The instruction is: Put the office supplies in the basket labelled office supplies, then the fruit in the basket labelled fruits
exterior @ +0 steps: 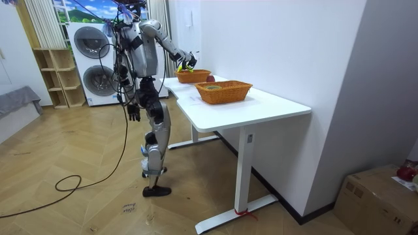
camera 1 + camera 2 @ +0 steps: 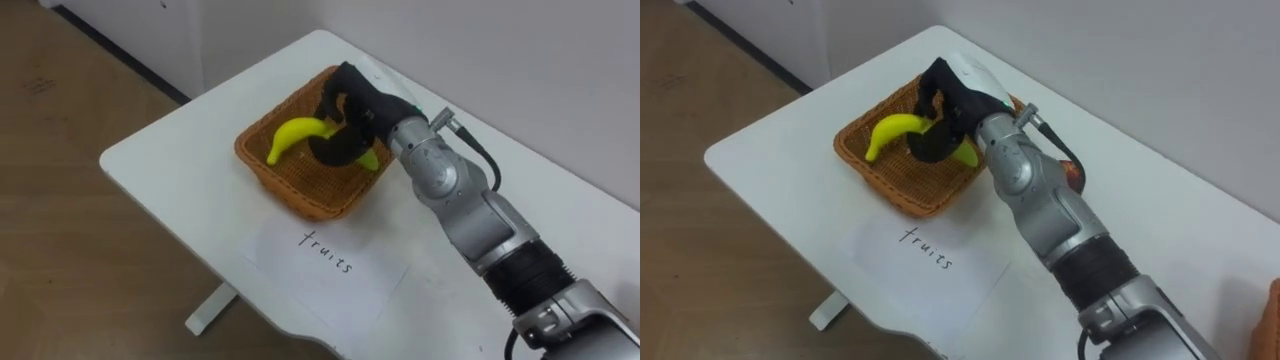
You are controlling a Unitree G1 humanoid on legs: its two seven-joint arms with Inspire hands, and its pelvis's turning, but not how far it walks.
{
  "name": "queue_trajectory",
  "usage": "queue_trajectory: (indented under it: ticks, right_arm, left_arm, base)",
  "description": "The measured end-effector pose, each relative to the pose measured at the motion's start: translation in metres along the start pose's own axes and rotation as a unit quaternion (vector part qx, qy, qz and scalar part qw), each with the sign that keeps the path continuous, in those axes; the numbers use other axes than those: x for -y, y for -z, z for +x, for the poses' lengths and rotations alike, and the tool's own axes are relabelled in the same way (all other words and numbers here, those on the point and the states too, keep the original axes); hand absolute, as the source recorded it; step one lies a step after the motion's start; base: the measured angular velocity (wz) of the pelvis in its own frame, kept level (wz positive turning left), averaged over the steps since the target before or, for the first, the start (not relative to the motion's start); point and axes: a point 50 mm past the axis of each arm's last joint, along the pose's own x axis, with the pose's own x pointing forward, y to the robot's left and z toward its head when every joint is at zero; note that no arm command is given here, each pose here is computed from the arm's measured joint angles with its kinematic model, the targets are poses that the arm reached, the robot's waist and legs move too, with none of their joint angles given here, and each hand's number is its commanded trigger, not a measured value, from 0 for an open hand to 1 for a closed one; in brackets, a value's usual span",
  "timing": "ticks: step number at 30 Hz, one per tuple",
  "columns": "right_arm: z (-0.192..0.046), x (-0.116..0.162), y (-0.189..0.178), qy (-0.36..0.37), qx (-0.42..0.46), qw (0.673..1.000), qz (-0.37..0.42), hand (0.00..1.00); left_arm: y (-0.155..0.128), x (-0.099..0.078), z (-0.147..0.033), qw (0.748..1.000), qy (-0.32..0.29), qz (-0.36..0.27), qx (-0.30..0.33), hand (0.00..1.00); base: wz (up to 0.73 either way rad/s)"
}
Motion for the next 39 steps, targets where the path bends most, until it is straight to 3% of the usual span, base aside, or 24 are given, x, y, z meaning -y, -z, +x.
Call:
queue_trajectory:
  ticks: [16, 39]
  right_arm:
    - [-0.001, -0.015, 0.018, -0.039, -0.036, 0.999, -0.009, 0.00]
    - [-0.002, -0.015, 0.015, -0.042, -0.029, 0.999, 0.010, 0.00]
  left_arm:
    - [-0.003, 0.002, -0.001, 1.000, -0.008, 0.005, 0.008, 0.00]
    - [-0.002, 0.000, -0.001, 1.000, -0.023, 0.003, 0.009, 0.00]
  base:
    - [0.00]
    - [0.00]
